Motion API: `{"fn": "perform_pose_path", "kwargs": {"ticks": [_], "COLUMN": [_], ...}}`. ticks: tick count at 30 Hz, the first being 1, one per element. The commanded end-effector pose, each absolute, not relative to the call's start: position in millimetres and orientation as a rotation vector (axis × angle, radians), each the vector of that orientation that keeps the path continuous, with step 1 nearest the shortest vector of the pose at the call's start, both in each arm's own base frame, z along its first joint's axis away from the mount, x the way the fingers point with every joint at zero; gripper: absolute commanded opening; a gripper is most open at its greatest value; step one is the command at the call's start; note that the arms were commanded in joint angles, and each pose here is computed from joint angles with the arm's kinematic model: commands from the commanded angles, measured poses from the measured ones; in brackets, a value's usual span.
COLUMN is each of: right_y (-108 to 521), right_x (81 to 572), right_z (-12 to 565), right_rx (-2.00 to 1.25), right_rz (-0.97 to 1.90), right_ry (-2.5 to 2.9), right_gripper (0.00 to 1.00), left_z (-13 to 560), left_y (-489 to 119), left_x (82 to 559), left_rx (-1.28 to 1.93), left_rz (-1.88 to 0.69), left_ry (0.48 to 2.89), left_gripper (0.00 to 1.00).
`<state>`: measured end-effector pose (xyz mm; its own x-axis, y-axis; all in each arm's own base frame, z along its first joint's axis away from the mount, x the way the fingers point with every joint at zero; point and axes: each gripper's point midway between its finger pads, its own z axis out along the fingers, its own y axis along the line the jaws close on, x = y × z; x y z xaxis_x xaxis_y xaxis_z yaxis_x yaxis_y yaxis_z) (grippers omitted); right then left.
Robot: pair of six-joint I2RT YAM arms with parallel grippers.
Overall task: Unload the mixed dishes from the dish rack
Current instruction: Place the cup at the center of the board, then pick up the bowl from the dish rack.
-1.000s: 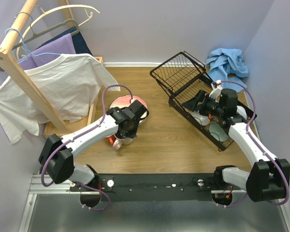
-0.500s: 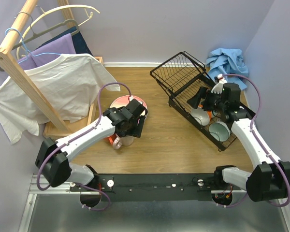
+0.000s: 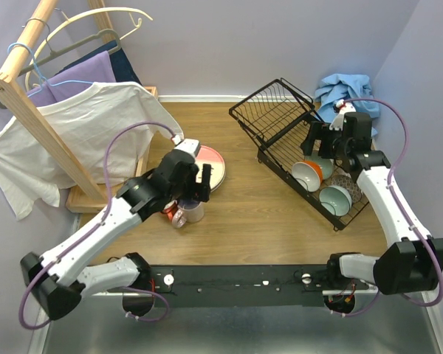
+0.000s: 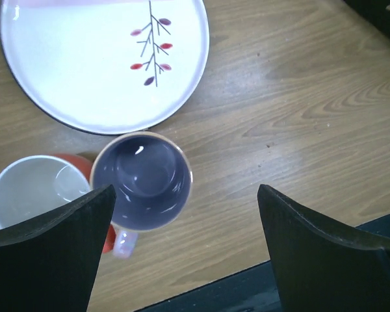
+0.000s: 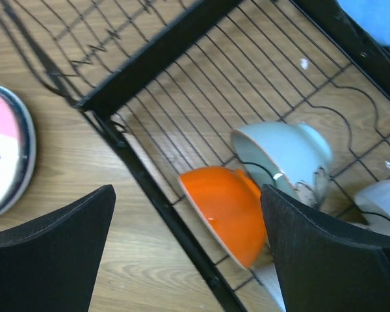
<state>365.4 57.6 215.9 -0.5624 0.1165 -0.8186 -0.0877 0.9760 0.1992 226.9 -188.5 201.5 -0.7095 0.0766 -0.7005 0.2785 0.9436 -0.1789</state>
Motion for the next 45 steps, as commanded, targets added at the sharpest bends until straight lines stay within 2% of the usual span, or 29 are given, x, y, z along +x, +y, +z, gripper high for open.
{"fn": "perform_pose_path", "kwargs": {"ticks": [1,10,14,21,33,45], "right_y": [27.4,0.6,-1.5,2.2,-8.1,1.5], "right_x": [371.2,394.8,400.6,405.4,403.9,396.5], "right_z": [209.4,187.8,176.6,162.5,123.9,96.9], "right_rx": [0.002,-0.034,-0.035,-0.166,-0.27,-0.315], "right_rz": [0.152,0.336,0.532,0.697,0.683,0.809], "right_ry": [2.212,2.273,2.268,2.285,2.418,2.453], "right_gripper": [1.0,1.0,1.0,1.0,1.0,1.0], "left_z": [219.5,214.8,202.0,198.9,197.7,190.0], "left_y": [-172.1,-160.9,-157.1,-155.9,-152.2,-153.6], "left_x": [230.7,217.4,217.4,220.5,224.1,227.6], "left_rx": [0.231,0.247,0.299,0.355,0.355,0.361], "left_rz": [-0.391,-0.525,-0.487,-0.46,-0.431,-0.427], "left_ry": [2.162,1.969,1.949,1.892,1.883,1.913], "left_gripper": [0.99,0.99,0.99,0.99,0.99,0.99]}}
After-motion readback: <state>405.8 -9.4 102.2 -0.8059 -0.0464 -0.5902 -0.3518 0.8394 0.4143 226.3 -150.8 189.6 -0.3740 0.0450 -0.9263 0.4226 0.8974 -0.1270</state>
